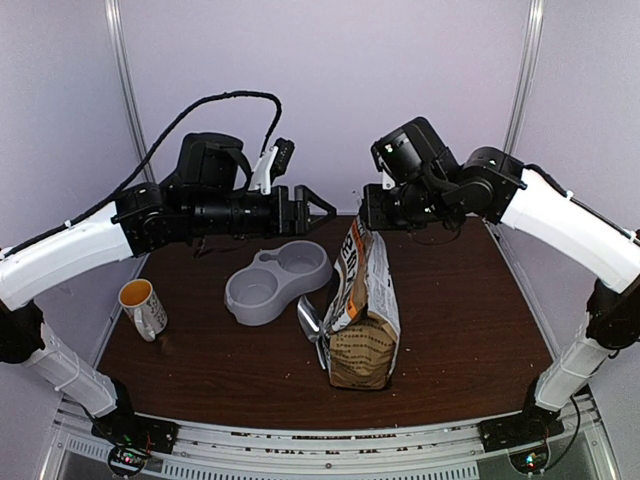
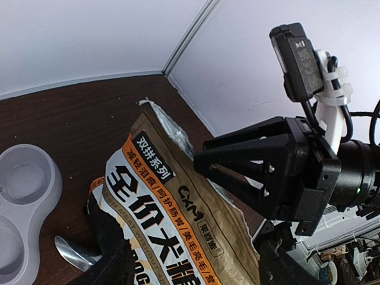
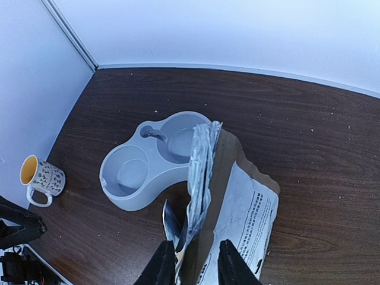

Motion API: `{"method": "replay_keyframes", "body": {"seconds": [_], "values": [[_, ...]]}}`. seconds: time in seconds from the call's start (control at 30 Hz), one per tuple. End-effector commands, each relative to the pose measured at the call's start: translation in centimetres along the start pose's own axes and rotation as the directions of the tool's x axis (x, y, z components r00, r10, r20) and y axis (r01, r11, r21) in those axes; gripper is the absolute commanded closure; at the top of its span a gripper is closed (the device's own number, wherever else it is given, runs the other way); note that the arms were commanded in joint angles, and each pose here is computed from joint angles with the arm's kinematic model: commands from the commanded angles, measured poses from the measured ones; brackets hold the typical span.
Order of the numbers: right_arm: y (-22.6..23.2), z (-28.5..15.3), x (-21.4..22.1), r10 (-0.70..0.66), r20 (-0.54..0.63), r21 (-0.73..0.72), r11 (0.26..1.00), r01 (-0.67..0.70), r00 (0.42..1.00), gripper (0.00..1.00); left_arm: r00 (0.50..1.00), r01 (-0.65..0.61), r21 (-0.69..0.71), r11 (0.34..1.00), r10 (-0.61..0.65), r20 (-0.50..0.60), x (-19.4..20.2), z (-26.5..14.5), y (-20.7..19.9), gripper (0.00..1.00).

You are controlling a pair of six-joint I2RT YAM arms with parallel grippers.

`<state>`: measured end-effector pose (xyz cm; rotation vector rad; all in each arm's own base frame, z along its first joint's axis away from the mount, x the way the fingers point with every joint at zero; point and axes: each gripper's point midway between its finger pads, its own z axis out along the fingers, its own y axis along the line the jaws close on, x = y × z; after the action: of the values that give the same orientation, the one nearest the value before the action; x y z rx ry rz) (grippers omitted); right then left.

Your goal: Serve the pet food

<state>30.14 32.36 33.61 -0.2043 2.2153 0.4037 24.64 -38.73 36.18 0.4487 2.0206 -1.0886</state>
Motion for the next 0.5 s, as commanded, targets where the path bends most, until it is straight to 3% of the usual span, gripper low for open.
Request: {"method": "replay_keyframes", "body": {"seconds": [0.0, 0.47], "values": [[-0.3, -0.1, -0.5, -0.017, 0.017, 0.038, 0.999, 0.016, 1.000, 0.73, 0.998, -0.004, 0.046, 0.999, 0.001, 0.061, -1.4, -1.0, -1.2, 0.25], [-0.4, -1.7, -2.9, -0.015, 0.083, 0.049, 0.999, 0.010, 0.996, 0.70, 0.998, 0.002, 0.055, 0.998, -0.006, 0.068, -1.4, -1.1, -1.3, 0.33]]}}
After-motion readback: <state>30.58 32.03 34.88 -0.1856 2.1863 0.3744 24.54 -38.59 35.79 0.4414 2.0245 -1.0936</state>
